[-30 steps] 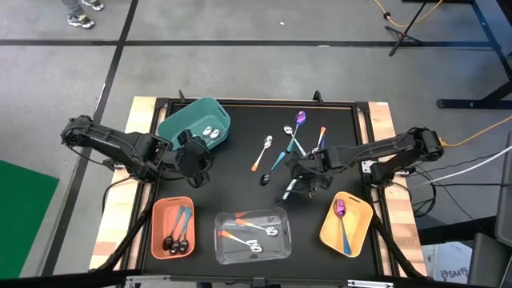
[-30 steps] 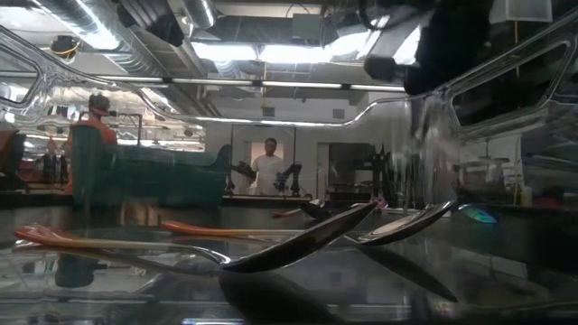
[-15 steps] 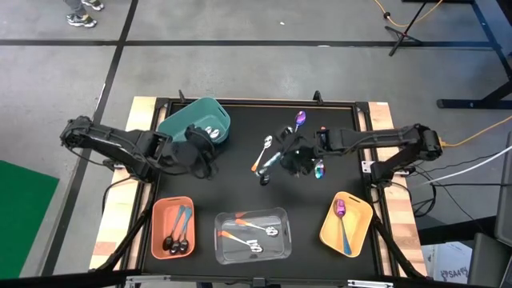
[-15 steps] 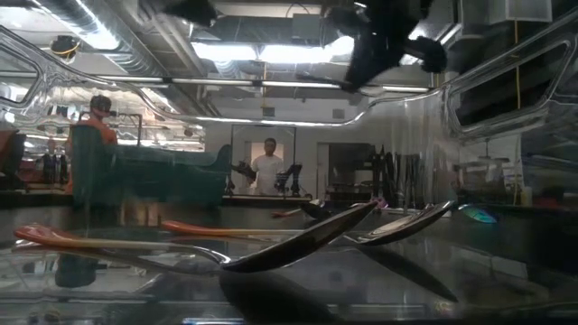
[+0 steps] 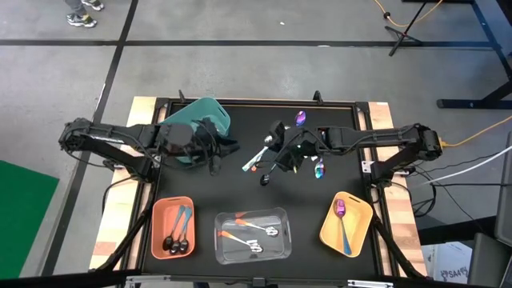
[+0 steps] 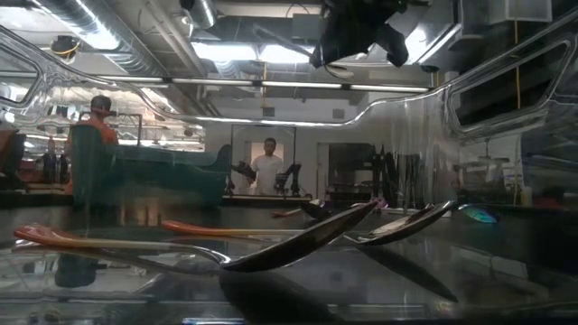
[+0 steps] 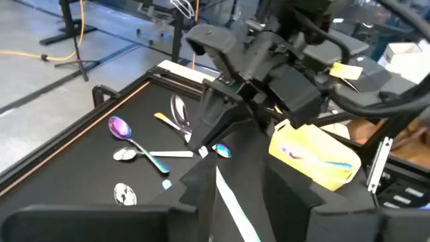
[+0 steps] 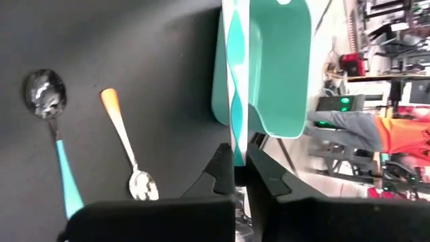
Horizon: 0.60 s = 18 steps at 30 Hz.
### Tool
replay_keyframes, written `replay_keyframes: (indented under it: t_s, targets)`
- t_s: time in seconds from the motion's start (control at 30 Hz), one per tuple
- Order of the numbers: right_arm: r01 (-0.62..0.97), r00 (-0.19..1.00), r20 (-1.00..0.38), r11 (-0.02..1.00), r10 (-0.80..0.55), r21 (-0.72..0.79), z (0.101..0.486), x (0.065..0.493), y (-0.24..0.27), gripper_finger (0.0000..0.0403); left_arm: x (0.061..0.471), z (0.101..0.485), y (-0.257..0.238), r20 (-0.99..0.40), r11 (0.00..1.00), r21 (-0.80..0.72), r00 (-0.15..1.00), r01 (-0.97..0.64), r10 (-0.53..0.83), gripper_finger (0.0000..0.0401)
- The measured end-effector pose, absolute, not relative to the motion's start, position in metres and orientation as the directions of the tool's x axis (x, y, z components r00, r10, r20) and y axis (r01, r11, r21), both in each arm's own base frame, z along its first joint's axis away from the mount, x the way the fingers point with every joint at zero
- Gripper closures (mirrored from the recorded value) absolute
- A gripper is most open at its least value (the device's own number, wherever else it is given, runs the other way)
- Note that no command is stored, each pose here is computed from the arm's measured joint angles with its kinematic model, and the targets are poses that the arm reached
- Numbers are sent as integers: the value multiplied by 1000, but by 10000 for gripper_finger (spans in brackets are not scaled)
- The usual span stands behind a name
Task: Sort silverware by color (type)
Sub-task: Put the white-green spoon into the blue bin
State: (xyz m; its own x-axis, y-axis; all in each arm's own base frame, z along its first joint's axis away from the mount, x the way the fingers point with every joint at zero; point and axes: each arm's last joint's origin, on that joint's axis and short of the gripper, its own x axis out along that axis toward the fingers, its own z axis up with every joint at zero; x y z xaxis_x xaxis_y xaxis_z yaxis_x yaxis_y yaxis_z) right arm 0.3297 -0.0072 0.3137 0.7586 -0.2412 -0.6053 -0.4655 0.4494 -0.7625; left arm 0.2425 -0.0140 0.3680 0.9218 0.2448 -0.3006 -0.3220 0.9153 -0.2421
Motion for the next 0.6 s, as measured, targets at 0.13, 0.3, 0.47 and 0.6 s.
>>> replay_keyframes:
  t_s: [0.13, 0.3, 0.47, 0.6]
  targets:
    - [-455, 770, -591, 443, -241, -773, 315, 331, -7, 400, 249, 365, -8, -304, 900, -258, 913, -352, 270, 257]
    - [-404, 760, -602, 548, -245, -732, 312, 332, -7, 400, 266, 352, -8, -335, 903, -199, 892, -381, 303, 230]
    - [-354, 742, -621, 639, -252, -682, 305, 336, -7, 400, 291, 332, -9, -367, 923, -99, 876, -371, 313, 230]
    - [-322, 715, -652, 709, -252, -628, 298, 338, -7, 400, 307, 318, -11, -385, 940, -2, 867, -343, 315, 231]
